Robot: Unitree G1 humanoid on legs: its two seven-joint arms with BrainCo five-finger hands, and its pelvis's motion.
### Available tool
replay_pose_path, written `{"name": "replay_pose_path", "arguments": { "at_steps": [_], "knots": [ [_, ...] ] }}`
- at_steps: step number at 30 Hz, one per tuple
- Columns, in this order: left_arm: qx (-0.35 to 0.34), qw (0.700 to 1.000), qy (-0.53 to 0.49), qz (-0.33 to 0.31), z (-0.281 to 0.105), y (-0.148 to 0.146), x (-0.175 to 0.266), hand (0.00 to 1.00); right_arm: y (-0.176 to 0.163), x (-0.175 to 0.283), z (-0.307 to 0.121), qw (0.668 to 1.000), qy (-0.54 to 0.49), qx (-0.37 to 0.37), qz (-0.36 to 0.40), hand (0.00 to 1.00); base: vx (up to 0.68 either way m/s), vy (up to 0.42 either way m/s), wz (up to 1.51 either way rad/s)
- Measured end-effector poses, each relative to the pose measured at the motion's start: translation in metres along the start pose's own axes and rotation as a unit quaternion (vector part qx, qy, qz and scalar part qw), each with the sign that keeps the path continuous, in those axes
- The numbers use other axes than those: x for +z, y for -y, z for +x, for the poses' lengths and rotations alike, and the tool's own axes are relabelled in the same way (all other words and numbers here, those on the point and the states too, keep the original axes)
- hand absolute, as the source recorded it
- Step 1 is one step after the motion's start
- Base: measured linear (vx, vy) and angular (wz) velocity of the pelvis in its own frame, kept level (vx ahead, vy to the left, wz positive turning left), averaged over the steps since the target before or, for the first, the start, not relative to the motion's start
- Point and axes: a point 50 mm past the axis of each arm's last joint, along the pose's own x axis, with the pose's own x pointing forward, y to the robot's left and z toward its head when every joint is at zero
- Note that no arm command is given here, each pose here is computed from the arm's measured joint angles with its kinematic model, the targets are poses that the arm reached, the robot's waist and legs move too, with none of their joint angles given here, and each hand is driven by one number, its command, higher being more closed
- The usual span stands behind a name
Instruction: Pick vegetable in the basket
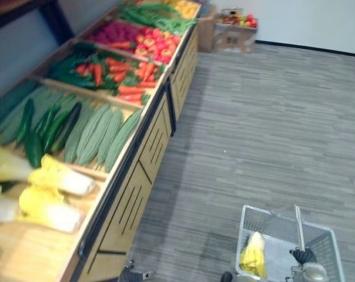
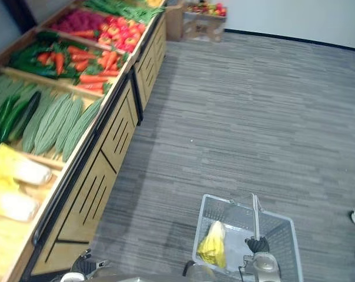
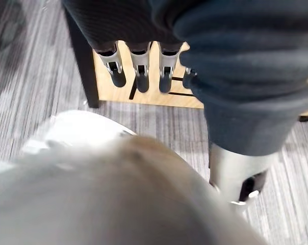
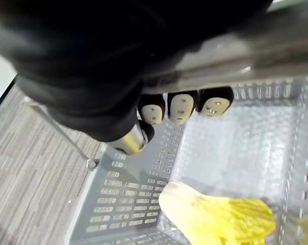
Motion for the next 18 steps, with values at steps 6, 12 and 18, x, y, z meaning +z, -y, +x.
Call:
{"name": "replay_pose_path", "arguments": {
  "at_steps": [6,12,18],
  "knots": [
    [-0.005,1.0,0.023,0.018,0.0,0.006,0.006,0.0,-0.02,0.005,-0.002,0.999,0.015,0.03,-0.009,1.0,-0.04,0.195,-0.85],
    [0.005,0.999,0.017,0.027,0.0,-0.001,0.002,0.0,-0.017,0.007,-0.003,0.999,0.025,0.026,-0.009,1.0,0.08,0.172,-0.32],
    [0.008,0.999,0.019,0.034,0.0,-0.005,0.003,0.0,-0.021,0.009,-0.003,0.999,0.027,0.031,-0.005,1.0,0.14,0.066,-0.33]
  ]
}}
